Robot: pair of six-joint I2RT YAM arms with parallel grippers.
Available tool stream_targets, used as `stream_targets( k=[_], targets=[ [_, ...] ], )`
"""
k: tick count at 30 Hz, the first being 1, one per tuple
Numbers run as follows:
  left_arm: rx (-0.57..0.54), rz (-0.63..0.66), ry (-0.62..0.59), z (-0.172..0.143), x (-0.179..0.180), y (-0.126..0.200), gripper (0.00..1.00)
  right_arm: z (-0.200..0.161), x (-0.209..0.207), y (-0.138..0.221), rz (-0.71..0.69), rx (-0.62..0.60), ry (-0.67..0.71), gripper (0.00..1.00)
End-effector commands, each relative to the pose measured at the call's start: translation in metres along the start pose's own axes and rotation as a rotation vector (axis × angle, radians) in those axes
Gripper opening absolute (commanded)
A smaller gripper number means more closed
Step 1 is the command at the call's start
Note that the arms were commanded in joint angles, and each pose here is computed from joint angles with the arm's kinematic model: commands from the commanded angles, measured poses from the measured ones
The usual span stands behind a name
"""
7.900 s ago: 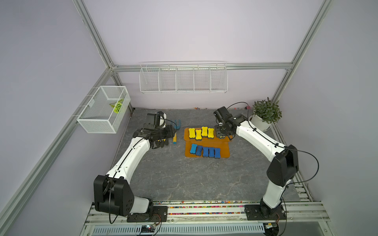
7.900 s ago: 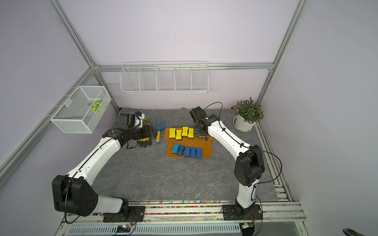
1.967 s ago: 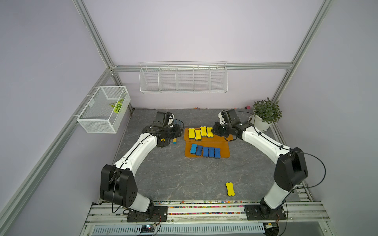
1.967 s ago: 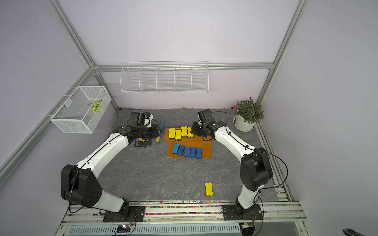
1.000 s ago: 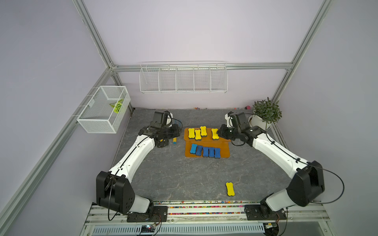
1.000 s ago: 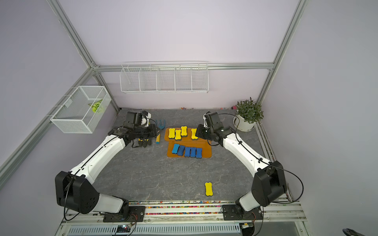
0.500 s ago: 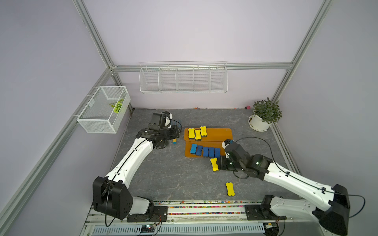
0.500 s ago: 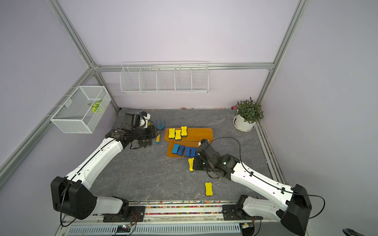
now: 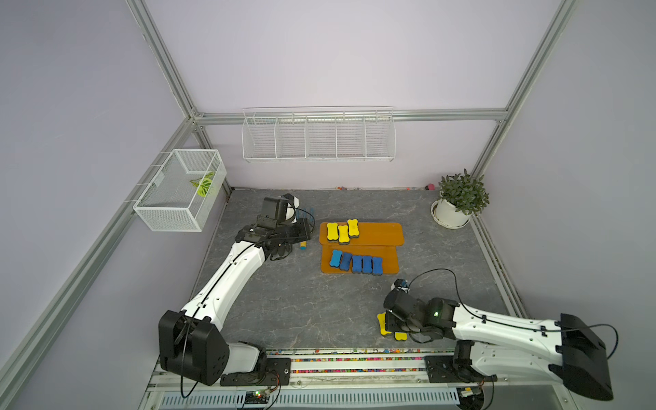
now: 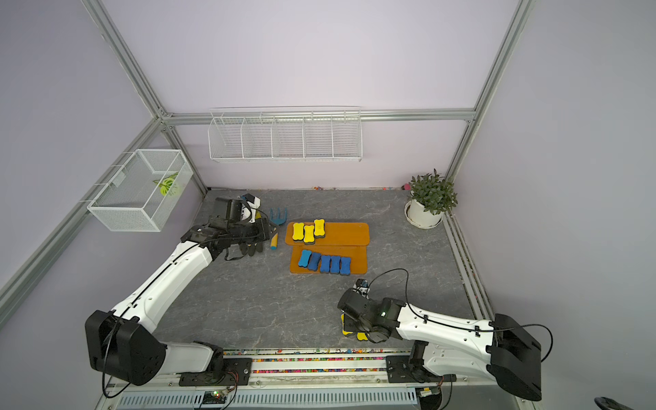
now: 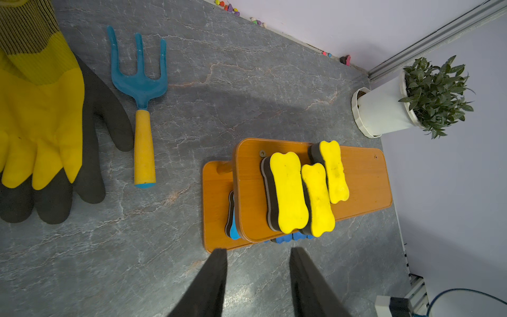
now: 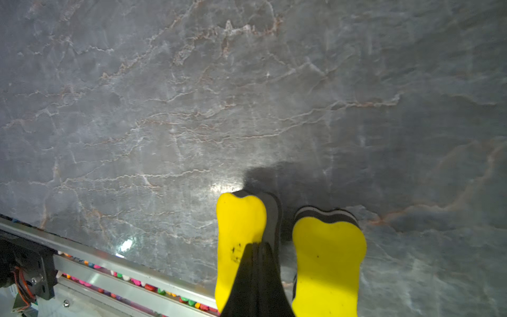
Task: Remove the whiteboard erasers from the shelf
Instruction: Place the whiteboard eraser at the center of the board.
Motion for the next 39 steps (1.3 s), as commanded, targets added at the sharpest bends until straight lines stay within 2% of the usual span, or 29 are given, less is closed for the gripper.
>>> stream_targets(
  k=[1,30,39],
  targets=[
    [-0.008,-0.017,-0.026,-0.002,-0.001,0.003,0.43,0.002,0.005,-0.006,0.024,-0.020,-0.025,0.00],
    [0.016,-0.024,-0.025,-0.001,0.000,-0.006,0.43,-0.031,-0.007,-0.006,-0.043,0.014,-0.055,0.00],
    [0.015,-0.021,-0.025,-0.002,0.001,-0.006,0.43,-0.030,-0.006,-0.006,-0.054,0.014,-0.050,0.11]
  ],
)
Point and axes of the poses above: each gripper's point midway between its finger pads, its own y axis back along the fingers, its own x axis along the line the jaws close on, z = x × y, the point moved 8 cm from there along y, back along the fingers, and after that the axes turned 11 degrees about y, right-handed, at the moved point
